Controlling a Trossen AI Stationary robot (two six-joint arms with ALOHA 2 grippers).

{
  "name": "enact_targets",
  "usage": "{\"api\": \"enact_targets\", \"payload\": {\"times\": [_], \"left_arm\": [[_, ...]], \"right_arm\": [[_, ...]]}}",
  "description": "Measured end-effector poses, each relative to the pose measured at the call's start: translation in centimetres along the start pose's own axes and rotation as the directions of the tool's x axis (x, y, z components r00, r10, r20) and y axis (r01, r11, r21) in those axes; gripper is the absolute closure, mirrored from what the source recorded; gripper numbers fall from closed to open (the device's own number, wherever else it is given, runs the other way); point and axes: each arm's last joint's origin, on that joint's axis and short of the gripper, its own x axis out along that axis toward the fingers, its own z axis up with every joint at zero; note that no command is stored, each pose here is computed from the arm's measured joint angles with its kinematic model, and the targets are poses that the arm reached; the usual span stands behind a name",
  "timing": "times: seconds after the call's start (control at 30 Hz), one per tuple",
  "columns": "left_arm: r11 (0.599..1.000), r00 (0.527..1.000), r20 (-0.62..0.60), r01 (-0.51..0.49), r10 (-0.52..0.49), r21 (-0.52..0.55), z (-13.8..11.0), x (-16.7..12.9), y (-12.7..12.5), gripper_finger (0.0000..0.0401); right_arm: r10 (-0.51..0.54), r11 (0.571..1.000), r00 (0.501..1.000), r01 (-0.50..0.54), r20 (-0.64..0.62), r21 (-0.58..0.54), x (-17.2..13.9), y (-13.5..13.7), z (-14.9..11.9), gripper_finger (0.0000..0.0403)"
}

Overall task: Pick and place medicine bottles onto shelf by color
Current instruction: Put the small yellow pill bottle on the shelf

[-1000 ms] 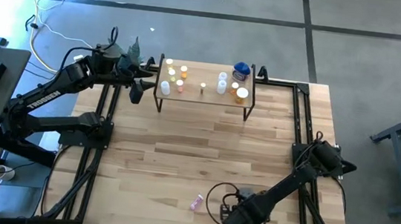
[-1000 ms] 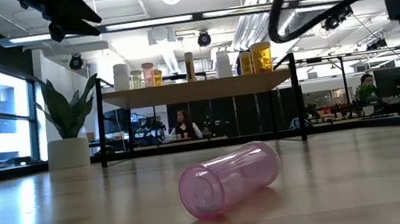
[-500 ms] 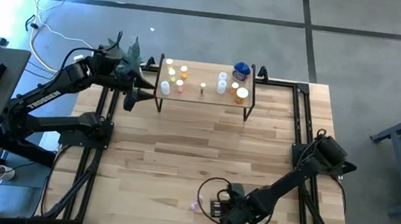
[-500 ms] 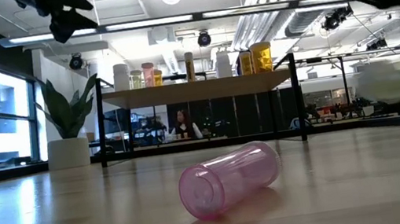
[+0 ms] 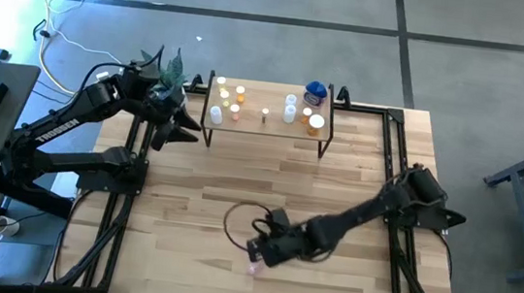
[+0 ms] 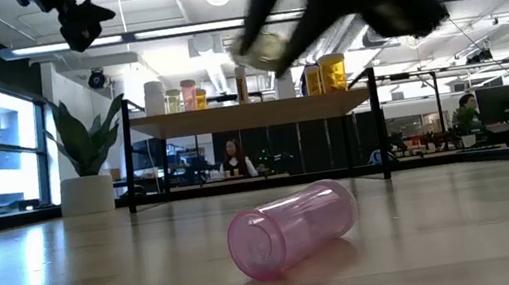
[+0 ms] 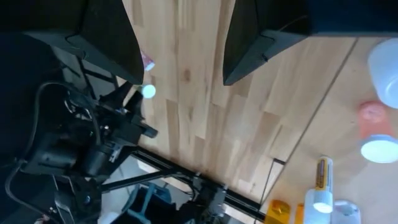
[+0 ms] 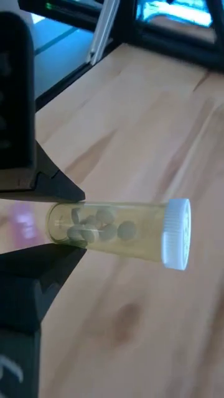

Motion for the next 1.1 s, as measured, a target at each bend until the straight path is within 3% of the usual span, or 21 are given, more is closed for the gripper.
{"api": "enact_targets", "payload": {"times": [0.23,0.53,0.77,1.1], "left_arm": [[1.0,1.0,-0.01,0.022,-0.022,-0.003,0.0,0.2,-0.3,0.0192],[0.997,0.994,-0.072,0.075,-0.077,-0.025,-0.1,1.7,-0.5,0.0192],[0.996,0.99,-0.11,0.085,-0.085,-0.008,0.2,3.4,-0.1,0.0192],[0.989,0.986,-0.098,0.14,-0.134,0.051,1.1,5.9,0.1,0.0192]], "right_arm": [[0.051,0.981,0.997,-0.04,0.051,-0.187,-0.2,1.7,4.9,0.0331],[0.127,0.907,0.991,-0.095,0.051,-0.411,-0.9,2.9,11.5,0.0331],[0.171,0.856,0.985,-0.13,0.035,-0.501,-1.7,2.8,16.0,0.0331],[0.224,0.784,0.975,-0.172,0.014,-0.596,-2.8,2.5,20.2,0.0331]]}}
